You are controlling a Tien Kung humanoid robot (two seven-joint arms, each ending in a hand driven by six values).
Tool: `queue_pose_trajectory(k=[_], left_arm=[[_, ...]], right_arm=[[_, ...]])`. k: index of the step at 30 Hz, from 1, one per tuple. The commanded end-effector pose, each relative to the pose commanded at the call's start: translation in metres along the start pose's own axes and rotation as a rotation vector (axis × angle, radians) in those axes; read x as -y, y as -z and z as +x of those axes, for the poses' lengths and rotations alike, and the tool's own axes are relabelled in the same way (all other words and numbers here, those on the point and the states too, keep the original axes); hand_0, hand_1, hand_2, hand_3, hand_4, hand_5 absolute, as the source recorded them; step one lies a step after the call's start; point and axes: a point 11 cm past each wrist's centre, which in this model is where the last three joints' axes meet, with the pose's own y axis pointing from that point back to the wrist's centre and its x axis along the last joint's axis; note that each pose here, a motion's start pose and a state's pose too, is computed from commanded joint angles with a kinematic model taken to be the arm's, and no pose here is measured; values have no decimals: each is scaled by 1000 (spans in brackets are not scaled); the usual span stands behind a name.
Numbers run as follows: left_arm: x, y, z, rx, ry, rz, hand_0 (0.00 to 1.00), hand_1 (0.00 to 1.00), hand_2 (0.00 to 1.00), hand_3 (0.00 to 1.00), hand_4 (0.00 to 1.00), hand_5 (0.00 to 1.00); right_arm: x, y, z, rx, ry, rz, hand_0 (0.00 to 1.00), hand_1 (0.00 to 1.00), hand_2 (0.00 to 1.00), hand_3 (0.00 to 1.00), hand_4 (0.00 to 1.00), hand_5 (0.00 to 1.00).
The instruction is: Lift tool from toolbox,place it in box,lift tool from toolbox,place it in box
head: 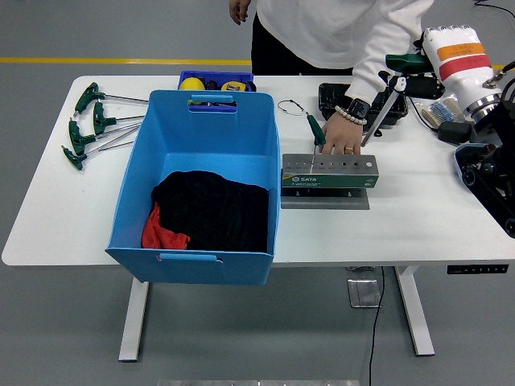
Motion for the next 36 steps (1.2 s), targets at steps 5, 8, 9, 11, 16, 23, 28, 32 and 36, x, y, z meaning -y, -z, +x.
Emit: queue_pose_trajectory(k=[5,8,9,11,16,23,28,32,36], left_arm=[[0,1,1,0,-2,2,744,721,706,672,687,628],[0,1,1,-2,-3,3,744,721,706,672,687,628],[0,2,1,-2,-2,3,744,721,706,672,687,628],[0,2,1,-1,-2,4,747,720,706,672,687,627],[0,1,1,0,1,3,750,721,706,672,687,628],[0,0,2,7,0,-1,753,723,706,671,687,628],[0,0,4,9,-3,-1,750,722,706,672,687,627],[1,-2,6,17,-7,-4,750,722,706,672,687,627],[1,-3,9,19,-13,-6,750,720,706,672,687,628]], right_arm=[[6,10,24,0,-48,42,2,2,2,2,827,562],[9,20,37,8,-80,71,2,2,2,2,827,562],[10,27,43,11,-96,90,2,2,2,2,827,562],[11,39,52,18,-120,121,2,2,2,2,826,561],[12,87,77,40,-188,246,2,2,2,2,825,562],[5,161,110,158,-273,424,2,2,2,2,826,560],[-5,211,111,205,-256,552,2,2,2,2,825,561],[-16,247,86,188,-170,656,2,2,2,2,825,561],[-30,269,52,160,-69,726,2,2,2,2,827,558]])
